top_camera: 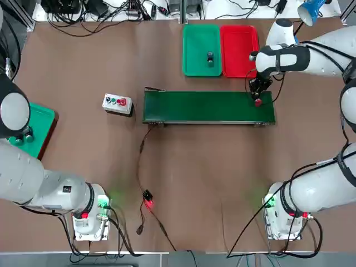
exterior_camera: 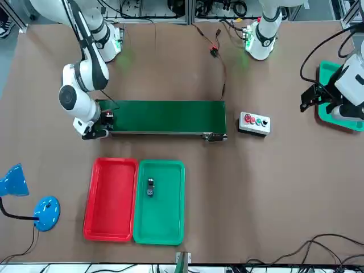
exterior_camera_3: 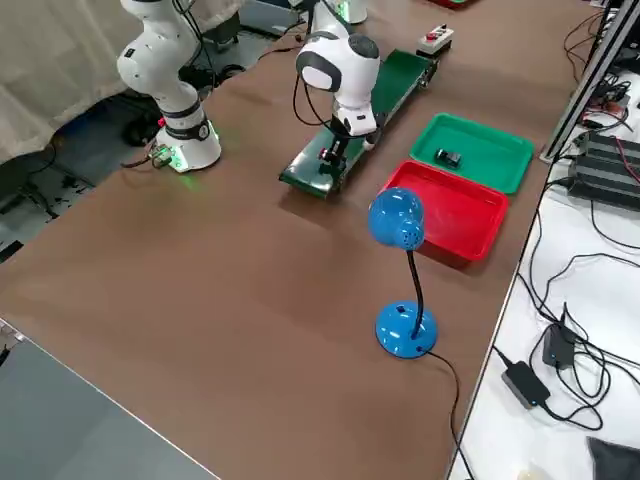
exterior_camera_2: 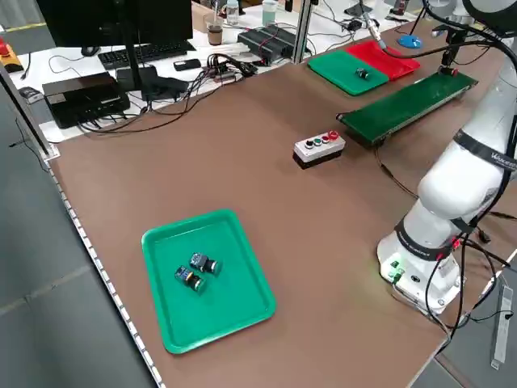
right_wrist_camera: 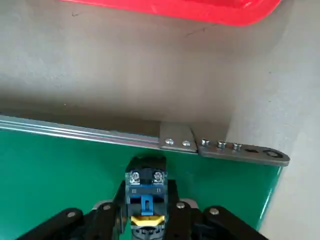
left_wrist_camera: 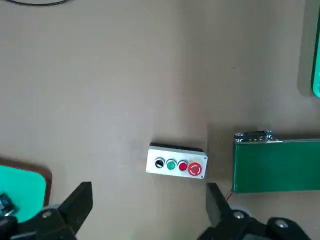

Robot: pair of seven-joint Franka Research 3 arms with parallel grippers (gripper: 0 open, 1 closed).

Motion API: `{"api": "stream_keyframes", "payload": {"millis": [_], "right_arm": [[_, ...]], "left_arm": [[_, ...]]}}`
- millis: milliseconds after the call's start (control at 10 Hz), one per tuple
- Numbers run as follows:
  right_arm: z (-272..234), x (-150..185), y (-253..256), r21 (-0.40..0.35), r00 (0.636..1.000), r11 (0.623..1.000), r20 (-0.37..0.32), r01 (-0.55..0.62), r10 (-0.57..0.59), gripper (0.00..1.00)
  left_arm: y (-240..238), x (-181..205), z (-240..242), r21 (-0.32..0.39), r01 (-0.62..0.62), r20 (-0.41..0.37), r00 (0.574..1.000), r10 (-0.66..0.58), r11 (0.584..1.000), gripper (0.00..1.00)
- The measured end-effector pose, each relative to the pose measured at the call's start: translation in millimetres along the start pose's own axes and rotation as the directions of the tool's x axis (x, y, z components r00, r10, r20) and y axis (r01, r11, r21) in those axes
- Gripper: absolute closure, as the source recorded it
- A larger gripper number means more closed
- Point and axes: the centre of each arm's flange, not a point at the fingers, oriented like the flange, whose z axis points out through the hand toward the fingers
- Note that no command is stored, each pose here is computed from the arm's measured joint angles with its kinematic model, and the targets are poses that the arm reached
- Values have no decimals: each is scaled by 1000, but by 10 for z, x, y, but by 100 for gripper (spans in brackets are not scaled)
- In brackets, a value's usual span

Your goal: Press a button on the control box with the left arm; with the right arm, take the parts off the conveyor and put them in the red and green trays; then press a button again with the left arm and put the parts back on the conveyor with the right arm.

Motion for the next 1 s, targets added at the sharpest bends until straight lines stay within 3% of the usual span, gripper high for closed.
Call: {"api": "stream_keyframes", "payload": {"millis": [100,500,600,800,1000], "right_arm": [[7,-4,-2,0,1000,1000,2,0,0,65],[-195,100,-33,2,1000,1000,6,5,-5,7],[-555,248,-118,3,1000,1000,11,20,-20,0],[-1351,571,-532,5,997,999,-49,54,-53,0],[-1481,980,-867,16,993,999,-116,40,-38,1]], "left_arm": [[0,0,0,0,0,0,1000,0,1000,0],[-2,0,0,0,0,0,1000,0,1000,0],[-3,0,0,0,1,0,1000,-1,1000,0],[-1,0,0,0,0,0,1000,0,1000,0],[1,0,-1,0,0,0,1000,0,1000,0]]}}
